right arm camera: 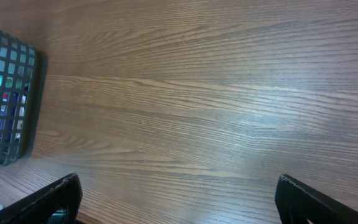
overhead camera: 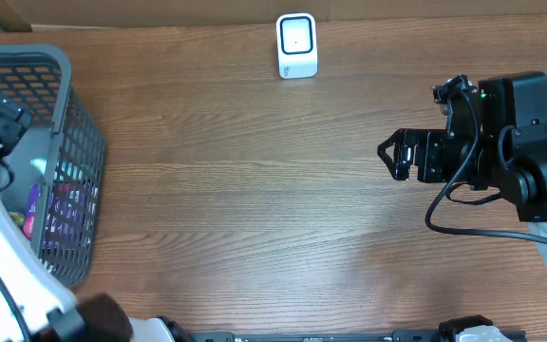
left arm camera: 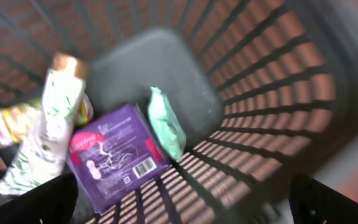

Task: Scan the item barcode
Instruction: 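Reach into basket and grasp the green wet-wipe pack with left gripper, then carry the green pack to table center and release it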

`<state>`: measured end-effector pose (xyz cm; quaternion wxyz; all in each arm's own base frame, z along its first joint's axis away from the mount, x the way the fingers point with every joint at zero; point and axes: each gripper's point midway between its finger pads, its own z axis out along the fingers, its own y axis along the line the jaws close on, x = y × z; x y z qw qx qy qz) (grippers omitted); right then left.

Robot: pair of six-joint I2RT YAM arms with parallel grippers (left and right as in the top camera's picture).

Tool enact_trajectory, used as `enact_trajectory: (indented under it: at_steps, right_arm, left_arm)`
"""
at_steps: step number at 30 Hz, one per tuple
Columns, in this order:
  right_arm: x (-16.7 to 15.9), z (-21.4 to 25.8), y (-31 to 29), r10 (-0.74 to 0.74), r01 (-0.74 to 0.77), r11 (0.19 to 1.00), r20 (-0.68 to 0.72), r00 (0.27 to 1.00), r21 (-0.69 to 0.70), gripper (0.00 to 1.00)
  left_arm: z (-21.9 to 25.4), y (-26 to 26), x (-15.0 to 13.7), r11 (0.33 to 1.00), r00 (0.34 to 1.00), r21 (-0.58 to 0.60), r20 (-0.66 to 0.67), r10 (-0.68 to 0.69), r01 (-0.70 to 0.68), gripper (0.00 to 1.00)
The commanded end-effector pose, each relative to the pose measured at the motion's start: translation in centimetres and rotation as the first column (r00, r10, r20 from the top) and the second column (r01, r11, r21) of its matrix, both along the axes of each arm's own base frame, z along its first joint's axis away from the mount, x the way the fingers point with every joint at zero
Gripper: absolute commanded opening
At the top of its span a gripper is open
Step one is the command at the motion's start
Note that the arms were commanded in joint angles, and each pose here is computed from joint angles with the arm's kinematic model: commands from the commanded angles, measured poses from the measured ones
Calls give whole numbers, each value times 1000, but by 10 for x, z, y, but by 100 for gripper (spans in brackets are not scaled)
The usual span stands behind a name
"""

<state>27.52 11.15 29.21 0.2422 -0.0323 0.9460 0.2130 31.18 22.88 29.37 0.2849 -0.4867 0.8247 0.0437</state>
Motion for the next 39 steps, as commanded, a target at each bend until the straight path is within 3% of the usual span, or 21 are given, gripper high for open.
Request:
enact_trajectory:
  at_steps: [1, 8, 15, 24, 27, 28, 29, 30, 34, 39]
  right_arm:
    - [0, 9, 1, 3, -3, 1000, 27, 1000, 3, 100]
    - [-2, 7, 0, 3, -3, 1000, 14, 1000, 1, 100]
    - [-3, 6, 0, -1, 1, 1000, 6, 1000, 2, 100]
    - [-5, 5, 0, -18, 18, 1000, -10, 1000, 10, 100]
    - [-5, 5, 0, -18, 18, 1000, -11, 1000, 10, 100]
    - [-5, 5, 0, -18, 18, 1000, -11, 1000, 10, 100]
    - [-5, 5, 0, -18, 18, 1000, -11, 1000, 10, 100]
    - [-5, 5, 0, -18, 18, 1000, -10, 1000, 10, 100]
    - [-5, 5, 0, -17, 17, 1000, -10, 1000, 10, 100]
    - [-5, 5, 0, -18, 18, 1000, -10, 1000, 9, 100]
  left_arm:
    - [-50, 17, 13, 994, 994, -77, -87, 65, -72, 100]
    - [-119, 31, 36, 975, 976, -170, -190, 110, -143, 100]
    - [-180, 31, 54, 962, 961, -239, -270, 65, -133, 97]
    - [-244, 21, 56, 945, 919, -294, -394, 18, -144, 92]
    - [-256, 21, 54, 942, 908, -298, -419, 14, -152, 75]
    - [-260, 22, 53, 943, 904, -296, -428, 11, -152, 51]
    - [-262, 22, 53, 944, 902, -295, -431, 7, -148, 38]
    - [-262, 23, 52, 945, 902, -293, -433, 6, -147, 7]
    - [-233, 27, 60, 957, 920, -273, -391, -13, -103, 4]
    - [-140, 35, 71, 983, 963, -180, -268, -29, -21, 4]
